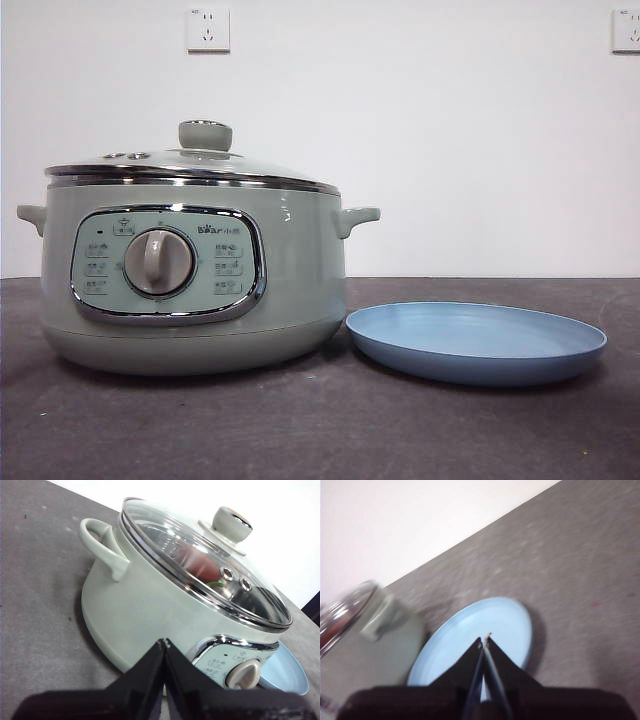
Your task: Take the pumpkin out from the steamer,put the pumpkin in the blue plate,close the lid
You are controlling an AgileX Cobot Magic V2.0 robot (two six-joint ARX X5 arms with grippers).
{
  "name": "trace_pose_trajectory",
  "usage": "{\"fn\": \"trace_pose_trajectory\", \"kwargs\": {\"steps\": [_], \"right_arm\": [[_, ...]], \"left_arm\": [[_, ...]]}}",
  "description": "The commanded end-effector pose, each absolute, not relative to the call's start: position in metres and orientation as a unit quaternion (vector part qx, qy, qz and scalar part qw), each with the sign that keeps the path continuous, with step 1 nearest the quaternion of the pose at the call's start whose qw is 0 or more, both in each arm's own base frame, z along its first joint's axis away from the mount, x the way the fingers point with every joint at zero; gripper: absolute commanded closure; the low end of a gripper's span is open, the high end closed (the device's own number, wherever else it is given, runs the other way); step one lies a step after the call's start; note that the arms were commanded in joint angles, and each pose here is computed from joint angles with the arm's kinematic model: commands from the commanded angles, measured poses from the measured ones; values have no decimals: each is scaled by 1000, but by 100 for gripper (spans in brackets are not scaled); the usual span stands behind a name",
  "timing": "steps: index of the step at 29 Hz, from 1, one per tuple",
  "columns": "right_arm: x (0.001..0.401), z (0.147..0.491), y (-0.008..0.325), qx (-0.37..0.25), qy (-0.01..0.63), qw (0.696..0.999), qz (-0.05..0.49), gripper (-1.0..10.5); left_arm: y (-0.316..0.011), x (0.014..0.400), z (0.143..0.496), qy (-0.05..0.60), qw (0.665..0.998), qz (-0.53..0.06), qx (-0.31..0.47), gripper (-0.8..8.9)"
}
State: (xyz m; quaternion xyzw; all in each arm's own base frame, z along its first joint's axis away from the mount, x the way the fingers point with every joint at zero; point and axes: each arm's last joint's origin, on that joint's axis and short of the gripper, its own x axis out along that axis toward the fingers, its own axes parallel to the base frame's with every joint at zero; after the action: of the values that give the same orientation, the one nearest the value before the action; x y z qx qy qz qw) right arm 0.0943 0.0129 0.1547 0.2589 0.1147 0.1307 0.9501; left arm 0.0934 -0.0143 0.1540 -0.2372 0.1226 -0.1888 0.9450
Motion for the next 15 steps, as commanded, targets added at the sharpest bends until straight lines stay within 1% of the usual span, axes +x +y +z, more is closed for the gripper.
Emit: {"fn": "trace_pose_trajectory", "kwargs": {"steps": [1, 6, 9, 11, 15], "right_arm": [[92, 165, 14, 274, 120, 944, 141, 957], [86, 192, 13, 275, 132, 942, 138, 957], [85, 210, 13, 266, 126, 945, 143, 957], [85, 225, 13, 258, 123, 947, 145, 957], [88, 254, 13, 223, 113, 956, 150, 957]], "left_arm": [[-14, 91, 164, 118, 945, -188, -241, 821], [-13, 83, 193, 104, 950, -174, -236, 821], [-12, 80, 211, 88, 957, -161, -226, 822], [-12, 81, 223, 86, 959, -157, -221, 822], [-12, 87, 245, 95, 962, -160, -198, 822]]}}
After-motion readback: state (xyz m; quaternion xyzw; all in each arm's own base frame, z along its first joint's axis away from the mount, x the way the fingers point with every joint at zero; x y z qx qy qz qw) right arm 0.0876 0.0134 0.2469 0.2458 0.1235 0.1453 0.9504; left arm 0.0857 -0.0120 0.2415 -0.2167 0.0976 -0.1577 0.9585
